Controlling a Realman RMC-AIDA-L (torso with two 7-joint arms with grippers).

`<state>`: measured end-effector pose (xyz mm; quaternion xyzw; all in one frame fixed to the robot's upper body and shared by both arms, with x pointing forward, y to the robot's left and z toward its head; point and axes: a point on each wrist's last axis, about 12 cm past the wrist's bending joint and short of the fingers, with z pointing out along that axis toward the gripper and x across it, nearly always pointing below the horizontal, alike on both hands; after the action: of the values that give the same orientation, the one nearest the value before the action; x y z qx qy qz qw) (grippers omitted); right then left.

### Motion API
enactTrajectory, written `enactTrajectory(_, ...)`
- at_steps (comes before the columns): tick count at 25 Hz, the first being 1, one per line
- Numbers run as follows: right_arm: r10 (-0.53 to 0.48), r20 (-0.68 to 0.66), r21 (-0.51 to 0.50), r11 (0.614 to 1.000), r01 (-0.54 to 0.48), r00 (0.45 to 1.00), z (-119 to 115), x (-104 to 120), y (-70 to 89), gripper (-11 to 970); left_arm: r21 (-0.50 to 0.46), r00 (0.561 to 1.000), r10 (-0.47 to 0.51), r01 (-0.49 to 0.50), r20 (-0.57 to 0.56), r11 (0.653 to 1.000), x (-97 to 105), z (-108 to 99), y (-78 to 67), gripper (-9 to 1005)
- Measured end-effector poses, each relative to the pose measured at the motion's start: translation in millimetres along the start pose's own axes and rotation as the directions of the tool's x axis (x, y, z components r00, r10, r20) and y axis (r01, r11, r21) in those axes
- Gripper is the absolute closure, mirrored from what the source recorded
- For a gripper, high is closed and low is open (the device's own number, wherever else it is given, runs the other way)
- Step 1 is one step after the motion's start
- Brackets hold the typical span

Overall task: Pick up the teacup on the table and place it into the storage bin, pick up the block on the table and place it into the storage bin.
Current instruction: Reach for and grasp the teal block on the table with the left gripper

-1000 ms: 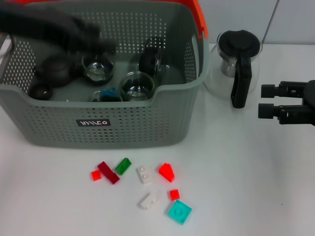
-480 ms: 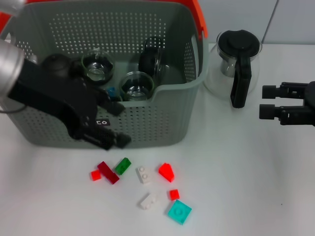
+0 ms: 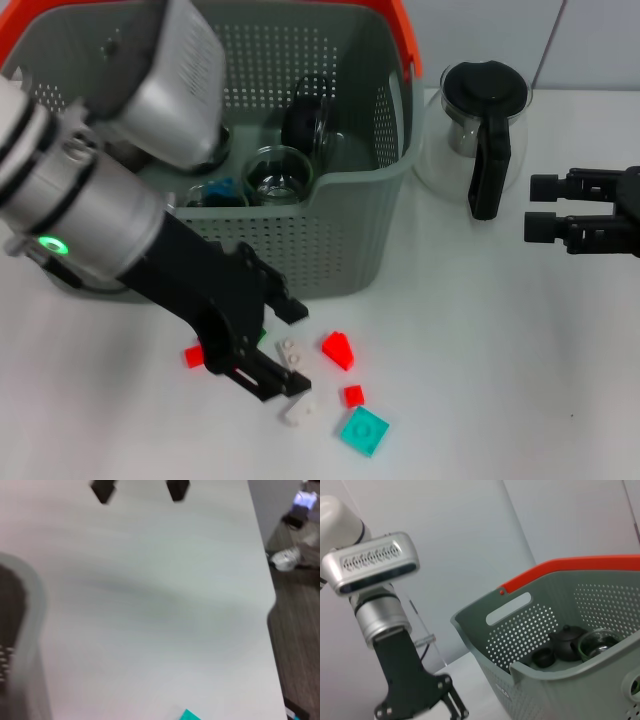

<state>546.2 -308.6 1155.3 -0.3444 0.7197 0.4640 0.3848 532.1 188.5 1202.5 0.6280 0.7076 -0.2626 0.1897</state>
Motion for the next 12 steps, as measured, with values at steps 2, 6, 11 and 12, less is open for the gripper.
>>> enactTrajectory(2, 0.000, 0.000, 0.000, 1.000, 0.000, 1.000, 0, 0, 0.0, 137, 0.012, 1.000, 0.012, -0.011, -0.018, 1.000, -2, 10, 0.8, 269)
enactTrajectory(6, 0.003, 0.000, 0.001, 1.000, -0.003, 1.000, 0, 1, 0.1, 137, 0.009, 0.999, 0.011, -0.011, -0.031, 1.000, -3, 21, 4.6, 271)
enactTrajectory(11, 0.003, 0.000, 0.002, 1.000, -0.003, 1.000, 0, 0, 0.0, 137, -0.016, 0.998, 0.014, -0.015, -0.062, 1.000, -2, 26, 7.1, 273)
enactTrajectory(12, 0.002, 0.000, 0.003, 1.000, -0.002, 1.000, 0, 0, -0.3, 137, -0.016, 0.996, 0.029, -0.031, -0.089, 0.999, -3, 31, 6.3, 273)
